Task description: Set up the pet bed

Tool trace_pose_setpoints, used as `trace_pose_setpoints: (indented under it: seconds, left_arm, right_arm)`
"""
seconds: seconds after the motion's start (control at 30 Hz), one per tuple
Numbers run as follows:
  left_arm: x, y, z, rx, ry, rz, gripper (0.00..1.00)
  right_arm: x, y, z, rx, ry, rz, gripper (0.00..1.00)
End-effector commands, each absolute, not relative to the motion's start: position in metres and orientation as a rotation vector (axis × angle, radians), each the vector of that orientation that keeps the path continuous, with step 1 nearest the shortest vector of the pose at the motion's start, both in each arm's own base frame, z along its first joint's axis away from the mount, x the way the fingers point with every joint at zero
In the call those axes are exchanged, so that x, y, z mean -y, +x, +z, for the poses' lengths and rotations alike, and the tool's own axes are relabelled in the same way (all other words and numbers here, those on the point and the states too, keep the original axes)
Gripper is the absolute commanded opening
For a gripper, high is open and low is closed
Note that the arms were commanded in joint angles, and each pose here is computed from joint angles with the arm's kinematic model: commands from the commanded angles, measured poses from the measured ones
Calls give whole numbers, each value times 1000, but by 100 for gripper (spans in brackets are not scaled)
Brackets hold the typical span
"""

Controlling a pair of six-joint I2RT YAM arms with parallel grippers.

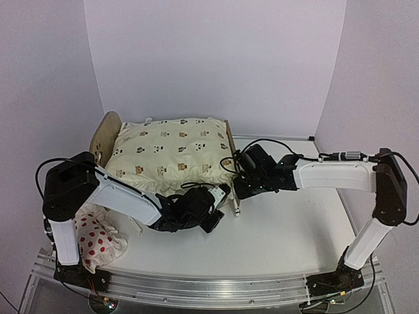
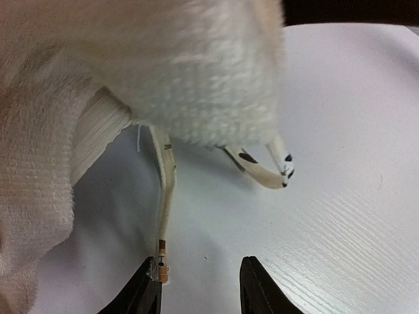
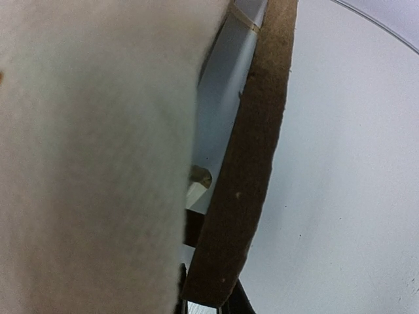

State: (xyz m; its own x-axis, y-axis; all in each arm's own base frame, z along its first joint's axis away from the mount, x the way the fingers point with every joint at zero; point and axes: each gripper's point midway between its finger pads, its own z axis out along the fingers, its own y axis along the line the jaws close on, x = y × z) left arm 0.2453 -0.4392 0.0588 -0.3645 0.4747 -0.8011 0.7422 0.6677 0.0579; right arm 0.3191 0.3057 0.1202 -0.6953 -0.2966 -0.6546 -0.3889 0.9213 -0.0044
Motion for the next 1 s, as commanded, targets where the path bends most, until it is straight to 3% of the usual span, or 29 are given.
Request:
trace_pose_setpoints:
  seconds: [0.0,0.3,0.57,0.97]
  left_arm:
    - [428,268,47,-2058,913,-330,41]
    - [440,267,18,-2086,996,-383,38]
    - [436,268,0,-2101,1012,-357,0]
    - [410,258,39,-2120,934,-381,0]
  right_arm:
    - [-335,325,208,-2171,-419,436,0]
    - [-334,322,209,-2180,-422,444,0]
    - [-338,324,211,-2178,-426,450,0]
    - [-364,343,200,-2189,-453,442,0]
